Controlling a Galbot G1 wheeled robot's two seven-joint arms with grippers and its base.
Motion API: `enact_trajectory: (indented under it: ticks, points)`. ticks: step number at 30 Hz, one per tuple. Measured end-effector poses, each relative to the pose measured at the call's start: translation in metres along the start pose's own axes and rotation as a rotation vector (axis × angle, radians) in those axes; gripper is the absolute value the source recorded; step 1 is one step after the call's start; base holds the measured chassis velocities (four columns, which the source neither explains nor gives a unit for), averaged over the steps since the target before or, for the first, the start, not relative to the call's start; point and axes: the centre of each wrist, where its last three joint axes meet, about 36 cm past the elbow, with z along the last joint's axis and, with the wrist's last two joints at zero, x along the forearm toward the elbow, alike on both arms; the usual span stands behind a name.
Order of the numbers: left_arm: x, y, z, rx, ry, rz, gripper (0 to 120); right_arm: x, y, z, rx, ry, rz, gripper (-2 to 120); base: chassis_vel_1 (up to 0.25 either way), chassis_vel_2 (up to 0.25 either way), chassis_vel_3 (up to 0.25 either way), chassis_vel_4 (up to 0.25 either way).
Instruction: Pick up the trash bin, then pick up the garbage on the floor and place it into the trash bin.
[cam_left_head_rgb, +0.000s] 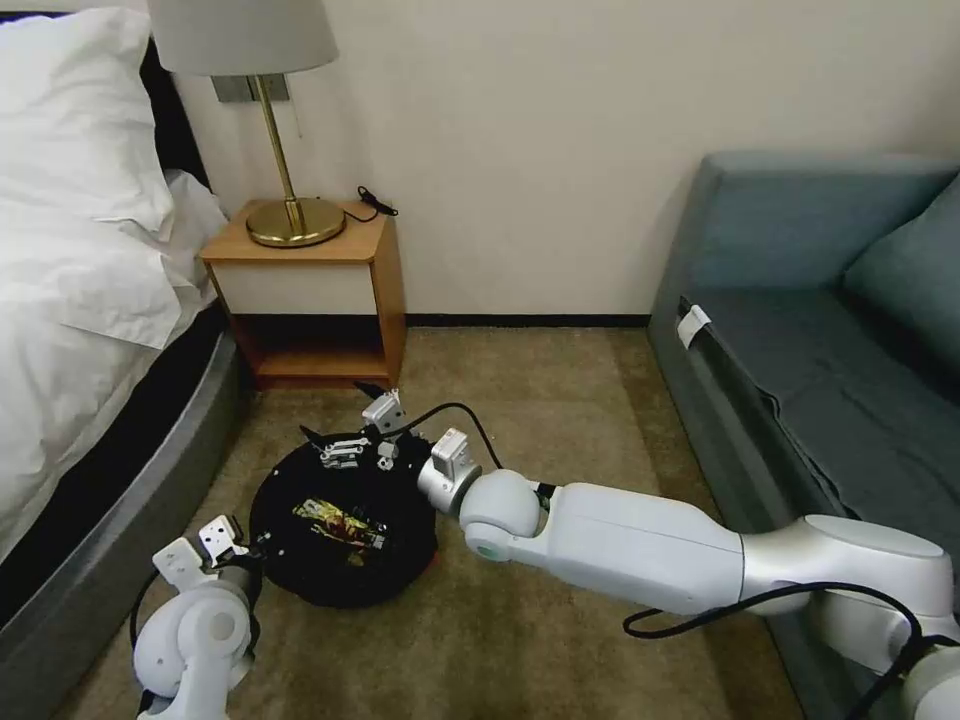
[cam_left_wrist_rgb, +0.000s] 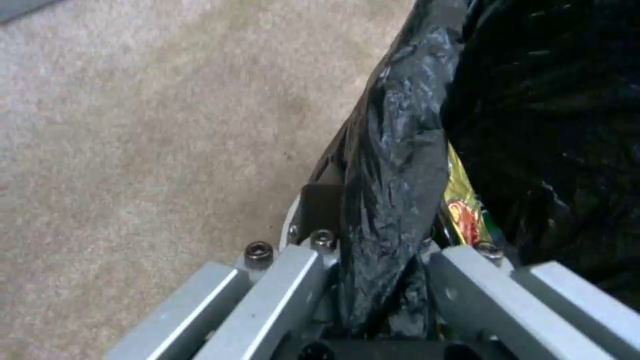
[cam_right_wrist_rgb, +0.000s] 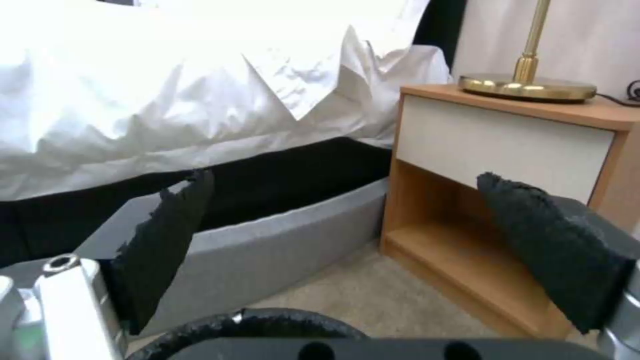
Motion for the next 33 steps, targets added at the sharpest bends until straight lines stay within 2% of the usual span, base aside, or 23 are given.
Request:
enact_trajectory:
  ticks: [10, 13, 15, 19, 20, 24, 25, 26, 27, 28, 29, 31, 32, 33]
  points:
    - [-0.007, 0.000, 0.000, 0.001, 0.010, -0.011, 3, 0.005, -0.001, 0.006, -0.004, 0.003, 0.014, 100, 0.000, 0.000, 0.000, 0.000]
    - [-0.005, -0.001, -0.002, -0.016, -0.020, -0.002, 18, 0.007, -0.003, 0.007, -0.006, 0.003, 0.022, 100, 0.000, 0.000, 0.000, 0.000]
    - [-0.005, -0.001, -0.002, -0.019, -0.026, -0.002, 19, 0.007, -0.003, 0.007, -0.007, 0.003, 0.023, 100, 0.000, 0.000, 0.000, 0.000]
    - [-0.002, 0.003, -0.004, -0.086, -0.126, 0.004, 41, 0.008, -0.006, 0.008, -0.010, 0.003, 0.036, 100, 0.000, 0.000, 0.000, 0.000]
    - [-0.002, 0.003, -0.004, -0.086, -0.126, 0.004, 41, 0.008, -0.006, 0.008, -0.010, 0.003, 0.036, 100, 0.000, 0.000, 0.000, 0.000]
    - [0.000, 0.006, -0.005, -0.133, -0.203, 0.014, 56, 0.009, -0.009, 0.007, -0.012, 0.000, 0.045, 100, 0.000, 0.000, 0.000, 0.000]
    - [0.000, 0.010, -0.006, -0.156, -0.279, 0.052, 64, 0.011, -0.012, 0.005, -0.014, -0.009, 0.060, 100, 0.000, 0.000, 0.000, 0.000]
    - [0.000, 0.010, -0.006, -0.156, -0.279, 0.052, 64, 0.011, -0.012, 0.005, -0.014, -0.009, 0.060, 100, 0.000, 0.000, 0.000, 0.000]
    - [0.000, 0.013, -0.006, -0.178, -0.352, 0.099, 68, 0.013, -0.017, 0.000, -0.018, -0.020, 0.084, 100, 0.000, 0.000, 0.000, 0.000]
    - [-0.001, 0.015, -0.006, -0.190, -0.388, 0.128, 71, 0.015, -0.021, -0.003, -0.018, -0.027, 0.101, 100, 0.000, 0.000, 0.000, 0.000]
    - [-0.002, 0.018, -0.007, -0.213, -0.453, 0.186, 75, 0.019, -0.029, -0.009, -0.014, -0.037, 0.141, 100, 0.000, 0.000, 0.000, 0.000]
    - [-0.002, 0.018, -0.007, -0.217, -0.463, 0.195, 77, 0.019, -0.030, -0.009, -0.013, -0.037, 0.144, 100, 0.000, 0.000, 0.000, 0.000]
    - [-0.003, 0.022, -0.009, -0.246, -0.534, 0.253, 86, 0.027, -0.041, -0.019, 0.008, -0.041, 0.232, 100, 0.000, 0.000, 0.000, 0.000]
    - [-0.003, 0.022, -0.009, -0.257, -0.552, 0.270, 88, 0.030, -0.044, -0.022, 0.015, -0.040, 0.260, 100, 0.000, 0.000, 0.000, 0.000]
